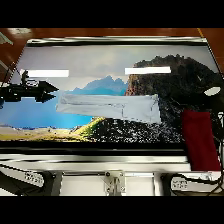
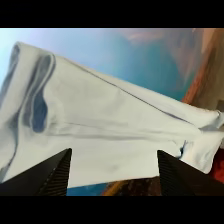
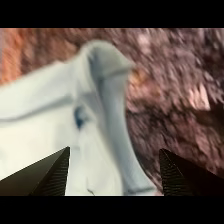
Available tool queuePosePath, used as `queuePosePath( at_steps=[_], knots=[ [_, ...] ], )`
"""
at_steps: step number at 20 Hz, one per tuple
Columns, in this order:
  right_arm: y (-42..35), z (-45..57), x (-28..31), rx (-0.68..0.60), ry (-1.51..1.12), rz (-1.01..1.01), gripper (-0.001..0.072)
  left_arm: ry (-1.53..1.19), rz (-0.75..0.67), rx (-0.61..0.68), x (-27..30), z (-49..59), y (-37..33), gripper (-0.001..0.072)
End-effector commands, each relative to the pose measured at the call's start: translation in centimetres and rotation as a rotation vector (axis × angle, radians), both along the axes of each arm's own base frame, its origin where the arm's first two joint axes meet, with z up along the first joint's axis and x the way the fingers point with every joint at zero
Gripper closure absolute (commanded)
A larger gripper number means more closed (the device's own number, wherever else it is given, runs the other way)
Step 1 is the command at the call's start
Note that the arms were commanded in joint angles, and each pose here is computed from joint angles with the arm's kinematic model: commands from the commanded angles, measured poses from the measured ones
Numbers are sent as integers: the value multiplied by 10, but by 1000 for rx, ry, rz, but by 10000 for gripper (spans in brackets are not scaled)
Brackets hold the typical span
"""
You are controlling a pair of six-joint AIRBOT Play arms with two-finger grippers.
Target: Fold the shirts.
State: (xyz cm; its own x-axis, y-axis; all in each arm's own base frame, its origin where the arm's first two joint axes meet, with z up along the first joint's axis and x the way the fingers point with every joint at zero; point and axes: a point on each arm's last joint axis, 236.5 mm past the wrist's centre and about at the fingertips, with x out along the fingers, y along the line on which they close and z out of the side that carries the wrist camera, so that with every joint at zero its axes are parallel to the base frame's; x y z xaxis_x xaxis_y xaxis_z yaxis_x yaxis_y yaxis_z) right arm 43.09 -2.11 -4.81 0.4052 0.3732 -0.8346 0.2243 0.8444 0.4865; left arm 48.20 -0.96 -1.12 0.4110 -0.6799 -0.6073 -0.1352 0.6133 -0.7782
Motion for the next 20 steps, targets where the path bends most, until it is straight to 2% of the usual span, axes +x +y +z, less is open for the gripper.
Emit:
queuePosePath(
  at_steps=[1,3,5,11,12,13,14,17,18,19,20],
  knots=[
    [9,-35,-35,56,213,44,37,30,-137,-62,-24,21,-20,85],
    [31,-48,-33,134,228,72,37,43,-189,-78,-33,26,-32,121],
    [47,-56,-26,174,221,80,37,21,-213,-68,-35,33,-40,120],
    [80,-82,-24,168,246,130,47,-18,-249,-50,-37,47,-53,121],
    [84,-82,-23,162,241,138,138,-20,-251,-53,-37,48,-55,121],
    [84,-80,-21,165,234,141,349,-24,-253,-60,-37,49,-57,121],
    [86,-74,-20,178,235,150,663,-26,-256,-62,-36,50,-60,121],
    [88,-33,-11,200,165,210,654,-41,-263,-46,-31,48,-73,127],
    [90,-13,-6,202,125,221,654,-49,-270,-38,-29,47,-81,252],
    [93,12,-1,205,78,233,654,-71,-291,-24,-26,46,-94,493],
    [97,36,0,212,41,248,654,-104,-324,-5,-24,44,-109,627]
  ],
)
